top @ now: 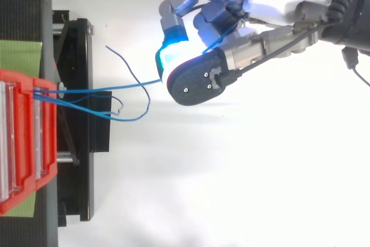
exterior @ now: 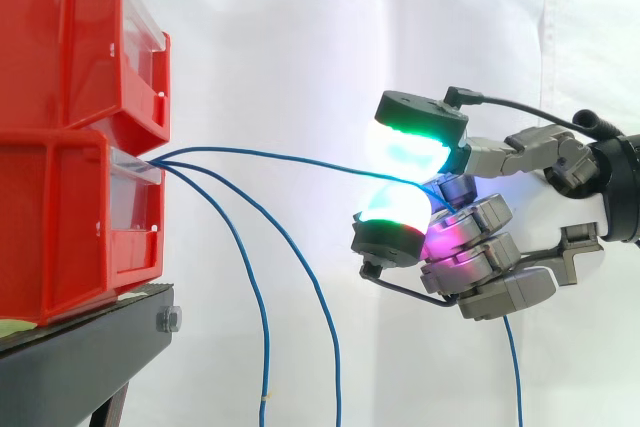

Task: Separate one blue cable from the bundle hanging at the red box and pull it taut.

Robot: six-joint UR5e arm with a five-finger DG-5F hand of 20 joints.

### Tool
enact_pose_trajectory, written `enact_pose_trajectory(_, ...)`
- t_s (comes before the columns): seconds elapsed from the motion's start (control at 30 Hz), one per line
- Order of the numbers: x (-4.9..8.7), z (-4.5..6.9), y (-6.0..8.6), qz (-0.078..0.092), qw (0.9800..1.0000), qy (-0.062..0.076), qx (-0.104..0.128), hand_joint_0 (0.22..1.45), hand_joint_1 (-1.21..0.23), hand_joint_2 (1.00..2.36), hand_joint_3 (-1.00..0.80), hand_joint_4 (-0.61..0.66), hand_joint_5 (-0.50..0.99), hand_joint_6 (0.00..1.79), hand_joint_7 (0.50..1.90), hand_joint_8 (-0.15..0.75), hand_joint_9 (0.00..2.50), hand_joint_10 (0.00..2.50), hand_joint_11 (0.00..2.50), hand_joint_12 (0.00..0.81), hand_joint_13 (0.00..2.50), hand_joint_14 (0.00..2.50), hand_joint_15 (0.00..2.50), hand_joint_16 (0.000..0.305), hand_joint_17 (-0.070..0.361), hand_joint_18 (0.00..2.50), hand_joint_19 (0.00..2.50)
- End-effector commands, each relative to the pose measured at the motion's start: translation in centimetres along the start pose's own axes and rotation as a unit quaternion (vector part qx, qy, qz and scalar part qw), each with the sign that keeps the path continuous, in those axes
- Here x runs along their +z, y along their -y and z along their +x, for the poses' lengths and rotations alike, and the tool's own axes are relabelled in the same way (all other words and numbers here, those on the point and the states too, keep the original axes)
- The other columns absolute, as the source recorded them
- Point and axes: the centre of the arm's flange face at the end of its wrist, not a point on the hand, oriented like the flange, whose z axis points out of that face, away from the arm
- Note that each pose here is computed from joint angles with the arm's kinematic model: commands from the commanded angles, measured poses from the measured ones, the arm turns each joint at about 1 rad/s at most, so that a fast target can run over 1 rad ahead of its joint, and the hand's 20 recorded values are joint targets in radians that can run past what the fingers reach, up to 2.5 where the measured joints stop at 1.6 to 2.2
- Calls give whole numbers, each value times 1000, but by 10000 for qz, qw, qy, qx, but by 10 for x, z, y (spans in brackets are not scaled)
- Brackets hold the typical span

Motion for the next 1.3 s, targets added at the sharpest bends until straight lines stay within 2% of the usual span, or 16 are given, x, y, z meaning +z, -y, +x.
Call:
enact_pose_trajectory(0.0, 0, 0, 0, -4, 10000, 0, 1, 644, -730, 1016, -329, 150, -190, 920, 1325, 270, 785, 1833, 1505, 309, 686, 2500, 1663, 30, 68, 1333, 2120)
enact_pose_trajectory(0.43, 1, 0, 0, -26, 10000, 17, 6, 664, -763, 1022, -240, 63, -190, 929, 1376, 262, 786, 1806, 1534, 302, 686, 2457, 1694, 31, 69, 1298, 2076)
enact_pose_trajectory(0.63, 1, 0, -1, -49, 10000, 11, 11, 644, -729, 1028, -149, 93, -181, 946, 1382, 270, 807, 1827, 1565, 304, 699, 2458, 1685, 31, 69, 1294, 2078)
enact_pose_trajectory(1.27, 1, 0, -1, -39, 10000, 34, 10, 642, -704, 1027, -139, 119, -179, 953, 1375, 280, 801, 1879, 1564, 315, 679, 2475, 1673, 31, 71, 1255, 2026)
